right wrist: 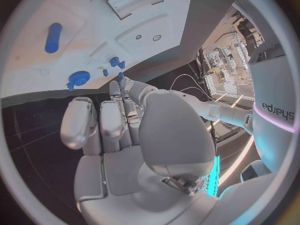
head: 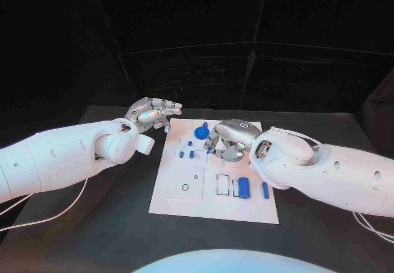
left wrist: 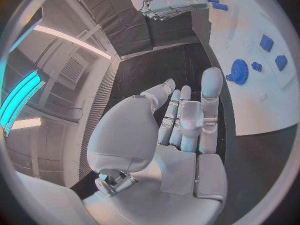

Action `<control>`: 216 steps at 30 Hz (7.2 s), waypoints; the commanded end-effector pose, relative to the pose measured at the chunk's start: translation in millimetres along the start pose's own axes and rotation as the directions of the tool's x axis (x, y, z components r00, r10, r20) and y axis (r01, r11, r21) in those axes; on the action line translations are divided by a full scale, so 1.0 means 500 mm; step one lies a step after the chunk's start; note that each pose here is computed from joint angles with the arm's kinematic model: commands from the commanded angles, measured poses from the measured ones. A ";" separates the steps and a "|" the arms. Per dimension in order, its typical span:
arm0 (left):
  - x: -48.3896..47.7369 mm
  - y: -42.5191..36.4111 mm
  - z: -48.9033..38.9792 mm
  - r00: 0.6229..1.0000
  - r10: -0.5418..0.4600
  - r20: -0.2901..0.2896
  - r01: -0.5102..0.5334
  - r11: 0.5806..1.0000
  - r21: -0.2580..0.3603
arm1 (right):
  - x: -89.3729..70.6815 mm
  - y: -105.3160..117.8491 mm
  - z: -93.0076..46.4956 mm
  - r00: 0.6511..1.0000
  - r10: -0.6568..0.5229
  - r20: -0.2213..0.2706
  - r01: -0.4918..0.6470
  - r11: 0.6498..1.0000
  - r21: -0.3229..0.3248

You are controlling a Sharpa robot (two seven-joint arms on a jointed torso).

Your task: Assemble the parts on the task board

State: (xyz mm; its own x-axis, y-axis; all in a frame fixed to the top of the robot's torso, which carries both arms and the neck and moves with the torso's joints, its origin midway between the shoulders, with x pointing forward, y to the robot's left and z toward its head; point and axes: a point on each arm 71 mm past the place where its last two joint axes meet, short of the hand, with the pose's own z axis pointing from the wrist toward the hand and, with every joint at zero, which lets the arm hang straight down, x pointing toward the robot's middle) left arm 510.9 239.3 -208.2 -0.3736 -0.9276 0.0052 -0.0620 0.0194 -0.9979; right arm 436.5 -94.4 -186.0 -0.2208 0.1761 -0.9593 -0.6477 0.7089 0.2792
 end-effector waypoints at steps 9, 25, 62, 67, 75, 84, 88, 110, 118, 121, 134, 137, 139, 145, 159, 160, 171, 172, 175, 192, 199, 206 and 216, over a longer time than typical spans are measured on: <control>0.017 -0.009 0.001 0.999 -0.023 -0.048 0.025 0.999 0.045 | 0.076 0.025 0.030 0.995 0.037 -0.093 -0.041 0.998 -0.041; 0.019 -0.009 0.001 0.998 -0.025 -0.054 0.028 0.999 0.046 | 0.132 0.042 0.041 0.987 0.052 -0.154 -0.060 0.997 -0.052; 0.013 -0.005 0.002 0.998 -0.026 -0.055 0.027 0.999 0.022 | 0.138 0.045 0.040 0.989 0.030 -0.147 -0.037 0.998 -0.044; 0.012 -0.005 0.002 0.998 -0.025 -0.054 0.026 0.999 0.019 | 0.136 0.044 0.040 0.990 0.029 -0.136 -0.035 0.999 -0.042; 0.010 -0.004 0.002 0.998 -0.025 -0.053 0.026 1.000 0.018 | 0.135 0.043 0.039 0.991 0.028 -0.132 -0.033 0.999 -0.038; 0.011 -0.004 0.003 0.998 -0.026 -0.056 0.027 0.999 0.017 | 0.138 0.039 0.040 0.989 0.021 -0.148 -0.026 0.999 -0.033; 0.010 -0.004 0.003 0.998 -0.026 -0.056 0.027 1.000 0.016 | 0.141 0.040 0.040 0.986 0.017 -0.166 -0.024 0.999 -0.039; 0.008 -0.004 0.003 0.998 -0.024 -0.051 0.024 1.000 0.010 | 0.147 0.041 0.047 0.982 0.009 -0.189 -0.018 0.999 -0.041; 0.007 -0.003 0.003 0.999 -0.023 -0.049 0.023 1.000 0.005 | 0.143 0.042 0.050 0.987 0.028 -0.157 -0.036 0.998 -0.048; 0.008 -0.003 0.003 0.998 -0.023 -0.051 0.024 1.000 0.003 | 0.140 0.042 0.049 0.989 0.036 -0.141 -0.044 0.998 -0.053; 0.004 -0.002 0.001 0.999 -0.022 -0.047 0.022 1.000 -0.001 | 0.085 0.000 -0.023 0.988 0.147 0.040 -0.146 0.989 -0.020; 0.002 -0.002 0.000 0.999 -0.021 -0.044 0.021 1.000 -0.001 | 0.061 -0.028 -0.045 0.990 0.138 0.036 -0.139 0.990 0.026; 0.001 -0.002 0.000 0.999 -0.021 -0.042 0.021 1.000 0.000 | 0.042 -0.051 -0.056 0.992 0.126 0.021 -0.127 0.989 0.070; 0.003 -0.002 0.002 0.999 -0.022 -0.047 0.022 1.000 0.001 | 0.004 -0.109 -0.079 0.997 0.075 -0.009 -0.072 0.984 0.160; 0.008 -0.001 0.004 0.998 -0.025 -0.055 0.025 1.000 0.001 | 0.001 -0.168 -0.088 0.991 -0.015 -0.136 0.049 0.967 0.251; 0.009 -0.001 0.004 0.998 -0.025 -0.056 0.025 1.000 0.001 | 0.002 -0.167 -0.086 0.990 -0.017 -0.141 0.052 0.967 0.249; 0.008 -0.001 0.004 0.998 -0.025 -0.055 0.025 1.000 0.001 | 0.018 -0.139 -0.056 0.981 -0.025 -0.194 0.064 0.978 0.198; 0.008 -0.001 0.004 0.998 -0.024 -0.055 0.025 1.000 0.001 | 0.019 -0.137 -0.054 0.980 -0.024 -0.195 0.063 0.979 0.194; 0.008 -0.001 0.004 0.998 -0.024 -0.054 0.024 1.000 0.001 | 0.022 -0.131 -0.047 0.980 -0.024 -0.198 0.061 0.981 0.182; 0.007 -0.001 0.004 0.998 -0.025 -0.056 0.025 1.000 -0.002 | 0.024 -0.131 -0.035 0.982 -0.045 -0.182 0.080 0.978 0.193; 0.006 0.000 0.004 0.998 -0.025 -0.055 0.025 1.000 -0.006 | 0.022 -0.134 -0.034 0.981 -0.083 -0.176 0.121 0.968 0.218; 0.006 0.000 0.004 0.998 -0.025 -0.054 0.024 1.000 -0.008 | 0.021 -0.127 -0.033 0.983 -0.103 -0.155 0.135 0.968 0.213; 0.002 0.001 0.002 0.999 -0.023 -0.049 0.022 1.000 -0.012 | 0.007 -0.117 -0.060 0.997 0.000 -0.074 0.015 0.981 0.192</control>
State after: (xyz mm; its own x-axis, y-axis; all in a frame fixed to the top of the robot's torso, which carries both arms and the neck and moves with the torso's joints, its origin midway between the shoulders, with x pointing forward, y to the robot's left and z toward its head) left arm 511.4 238.0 -209.6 -0.4126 -0.9106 0.0252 -0.0807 0.0090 -0.9967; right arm 452.8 -157.4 -209.9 -0.2873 0.0487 -0.9566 -0.4998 0.8443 0.1930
